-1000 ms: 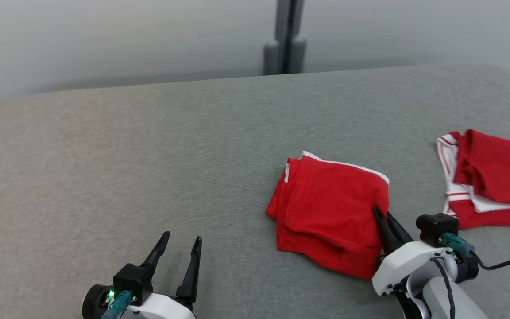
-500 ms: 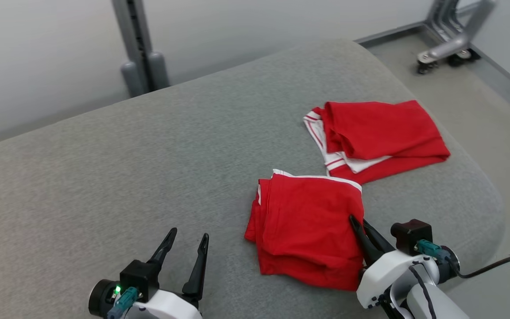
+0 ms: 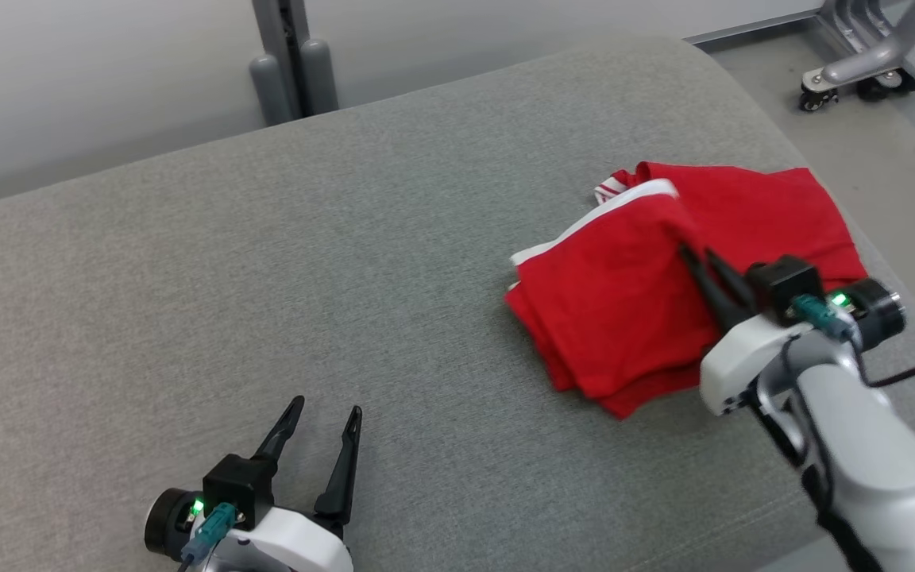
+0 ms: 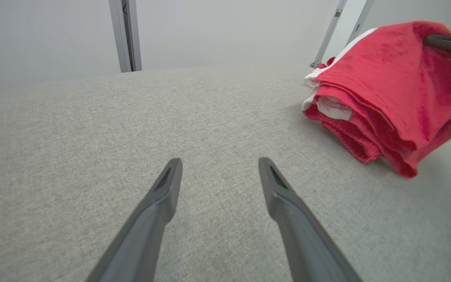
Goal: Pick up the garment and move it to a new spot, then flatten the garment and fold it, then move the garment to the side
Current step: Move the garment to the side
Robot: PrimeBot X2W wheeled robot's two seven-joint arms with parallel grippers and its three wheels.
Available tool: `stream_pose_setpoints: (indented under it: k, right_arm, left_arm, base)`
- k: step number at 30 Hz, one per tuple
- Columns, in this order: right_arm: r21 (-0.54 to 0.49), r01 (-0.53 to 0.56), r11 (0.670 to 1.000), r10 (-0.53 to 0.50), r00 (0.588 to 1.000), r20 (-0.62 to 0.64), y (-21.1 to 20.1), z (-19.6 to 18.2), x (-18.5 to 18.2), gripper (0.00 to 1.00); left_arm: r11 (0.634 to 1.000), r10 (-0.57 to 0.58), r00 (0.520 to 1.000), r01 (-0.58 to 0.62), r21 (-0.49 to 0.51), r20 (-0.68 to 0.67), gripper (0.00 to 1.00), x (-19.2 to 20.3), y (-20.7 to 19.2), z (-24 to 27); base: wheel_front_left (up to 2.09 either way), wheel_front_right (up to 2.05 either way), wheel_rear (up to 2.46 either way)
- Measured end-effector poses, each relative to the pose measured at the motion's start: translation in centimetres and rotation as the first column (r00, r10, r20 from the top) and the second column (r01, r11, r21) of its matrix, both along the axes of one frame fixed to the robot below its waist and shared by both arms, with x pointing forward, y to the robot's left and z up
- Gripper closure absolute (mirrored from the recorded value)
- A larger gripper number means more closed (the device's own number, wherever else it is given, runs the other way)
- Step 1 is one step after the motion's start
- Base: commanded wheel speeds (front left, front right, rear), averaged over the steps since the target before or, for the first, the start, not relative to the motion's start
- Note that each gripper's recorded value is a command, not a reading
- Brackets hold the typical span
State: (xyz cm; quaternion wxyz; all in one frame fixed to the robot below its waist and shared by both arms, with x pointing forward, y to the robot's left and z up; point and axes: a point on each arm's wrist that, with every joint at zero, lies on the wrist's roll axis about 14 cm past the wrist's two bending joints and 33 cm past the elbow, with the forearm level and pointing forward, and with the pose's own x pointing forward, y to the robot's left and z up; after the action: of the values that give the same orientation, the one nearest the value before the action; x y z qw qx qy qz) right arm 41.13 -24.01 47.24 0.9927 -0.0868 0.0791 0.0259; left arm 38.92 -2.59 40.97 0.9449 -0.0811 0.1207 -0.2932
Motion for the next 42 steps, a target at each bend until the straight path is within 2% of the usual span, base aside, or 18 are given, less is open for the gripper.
stream_pose_setpoints:
  k: [4,11,12,13,14,20,24,29,30,32,36,42]
  right_arm:
    - [-0.116,0.027,0.993,-0.030,0.999,-0.021,-4.0,0.8,1.7,1.00]
    - [-0.245,0.114,0.963,-0.139,0.986,-0.088,-10.5,0.7,4.0,1.00]
    - [-0.253,0.122,0.960,-0.153,0.983,-0.103,-11.0,0.3,4.2,0.92]
    - [-0.263,0.129,0.956,-0.164,0.980,-0.117,-11.5,0.0,4.5,0.58]
    - [-0.276,0.133,0.952,-0.173,0.977,-0.128,-11.9,-0.3,4.7,0.00]
    - [-0.297,0.214,0.931,-0.263,0.955,-0.136,-14.7,-0.7,5.5,0.00]
    - [-0.229,0.269,0.936,-0.287,0.957,-0.046,-14.1,0.9,6.5,0.00]
    - [-0.106,0.221,0.970,-0.216,0.975,0.050,-8.4,2.0,7.7,0.00]
    - [-0.066,0.184,0.981,-0.176,0.979,0.105,-5.8,3.1,8.0,0.00]
    - [-0.009,0.151,0.988,-0.149,0.980,0.131,-3.4,3.2,7.7,0.00]
    - [0.055,0.067,0.996,-0.073,0.990,0.119,1.0,1.8,6.2,0.00]
    - [0.129,-0.008,0.992,0.000,0.998,0.062,5.2,-1.0,3.4,0.00]
  left_arm:
    - [0.999,0.039,0.999,-0.039,0.011,0.001,0.00,0.5,1.5,-0.3]
    - [0.993,0.112,0.994,-0.112,0.027,0.020,0.00,1.8,4.3,-0.3]
    - [0.992,0.124,0.992,-0.124,0.032,0.017,0.00,1.8,4.8,-0.5]
    - [0.990,0.137,0.990,-0.138,0.035,0.013,0.00,1.8,5.3,-0.7]
    - [0.988,0.149,0.989,-0.149,0.038,0.008,0.00,1.8,5.7,-0.8]
    - [0.974,0.218,0.976,-0.217,0.058,-0.007,0.00,1.9,8.2,-1.6]
    - [0.966,0.251,0.968,-0.251,0.058,0.006,0.00,2.0,9.3,-1.1]
    - [0.951,0.303,0.952,-0.305,0.049,0.043,0.00,2.2,10.6,0.4]
    - [0.942,0.329,0.943,-0.332,0.042,0.056,0.00,2.2,11.3,1.0]
    - [0.933,0.355,0.933,-0.358,0.039,0.066,0.00,2.1,12.1,1.5]
    - [0.912,0.406,0.910,-0.410,0.034,0.078,0.00,1.4,13.8,2.2]
    - [0.872,0.483,0.872,-0.487,0.039,0.085,0.00,-0.2,16.4,2.7]
  base:
    - [0.00,0.00,0.00]
    - [0.00,0.00,0.00]
    - [0.00,0.00,0.00]
    - [0.00,0.00,0.00]
    - [0.00,0.00,0.00]
    - [0.00,0.00,0.00]
    - [0.00,0.00,0.00]
    - [0.00,0.00,0.00]
    - [0.00,0.00,0.00]
    - [0.00,0.00,0.00]
    - [0.00,0.00,0.00]
    - [0.00,0.00,0.00]
